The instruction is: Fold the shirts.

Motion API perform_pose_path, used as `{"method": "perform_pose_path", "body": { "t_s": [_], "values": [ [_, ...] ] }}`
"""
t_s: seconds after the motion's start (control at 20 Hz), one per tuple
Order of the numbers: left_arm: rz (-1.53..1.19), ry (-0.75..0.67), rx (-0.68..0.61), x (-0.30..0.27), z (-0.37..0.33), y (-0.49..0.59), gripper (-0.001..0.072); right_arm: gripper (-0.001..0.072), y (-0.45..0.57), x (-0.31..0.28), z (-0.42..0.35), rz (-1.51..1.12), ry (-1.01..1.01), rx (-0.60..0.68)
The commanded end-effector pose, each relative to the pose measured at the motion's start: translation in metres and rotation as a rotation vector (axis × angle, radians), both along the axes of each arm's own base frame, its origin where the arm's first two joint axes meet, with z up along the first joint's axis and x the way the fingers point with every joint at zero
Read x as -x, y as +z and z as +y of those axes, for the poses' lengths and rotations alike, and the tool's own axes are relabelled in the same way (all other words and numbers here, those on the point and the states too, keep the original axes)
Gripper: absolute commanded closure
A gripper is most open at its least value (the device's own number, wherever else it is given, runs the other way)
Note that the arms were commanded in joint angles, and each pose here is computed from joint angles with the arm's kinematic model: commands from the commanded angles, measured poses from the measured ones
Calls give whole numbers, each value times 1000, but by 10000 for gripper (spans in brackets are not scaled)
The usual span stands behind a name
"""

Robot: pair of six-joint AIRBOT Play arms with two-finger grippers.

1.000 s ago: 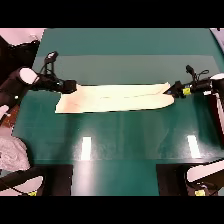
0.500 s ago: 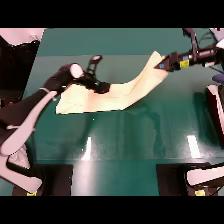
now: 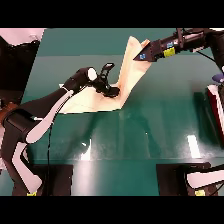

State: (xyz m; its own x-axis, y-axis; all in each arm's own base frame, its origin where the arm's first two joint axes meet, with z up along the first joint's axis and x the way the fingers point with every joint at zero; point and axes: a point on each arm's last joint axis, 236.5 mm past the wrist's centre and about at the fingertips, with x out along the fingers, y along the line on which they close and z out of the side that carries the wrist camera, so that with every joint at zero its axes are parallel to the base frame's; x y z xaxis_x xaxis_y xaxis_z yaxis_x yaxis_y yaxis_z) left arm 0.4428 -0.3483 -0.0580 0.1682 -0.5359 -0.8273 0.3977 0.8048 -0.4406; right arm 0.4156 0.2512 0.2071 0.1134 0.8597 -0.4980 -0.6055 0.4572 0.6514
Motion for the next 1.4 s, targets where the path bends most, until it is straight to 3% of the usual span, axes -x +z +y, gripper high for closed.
{"method": "perform_pose_path", "body": {
  "t_s": [0.0, 0.35, 0.65, 1.05, 1.1, 1.15, 1.2, 1.25, 1.35],
  "values": [
    [10, 1, -1, -5, 10, 12, 682, 699, 4, 13, 23, -11, 48, -5],
    [-244, 115, -124, -49, 139, 159, 681, 699, 14, 23, 77, -89, 81, -46],
    [-456, 331, -300, -19, 279, 280, 680, 699, -14, 23, 139, -90, 101, -72],
    [-463, 394, -349, 26, 317, 315, 680, 692, -115, 18, 239, -78, 88, -60],
    [-450, 390, -349, 28, 316, 313, 680, 661, -123, 23, 253, -93, 110, -57],
    [-442, 387, -350, 30, 316, 311, 680, 413, -128, 29, 268, -122, 152, -60],
    [-433, 383, -347, 32, 315, 310, 680, 218, -129, 36, 282, -131, 184, -69],
    [-419, 379, -351, 34, 315, 308, 680, 148, -127, 43, 288, -137, 220, -72],
    [-390, 371, -360, 40, 316, 303, 680, 148, -118, 46, 276, -136, 244, -62]
  ]
}}
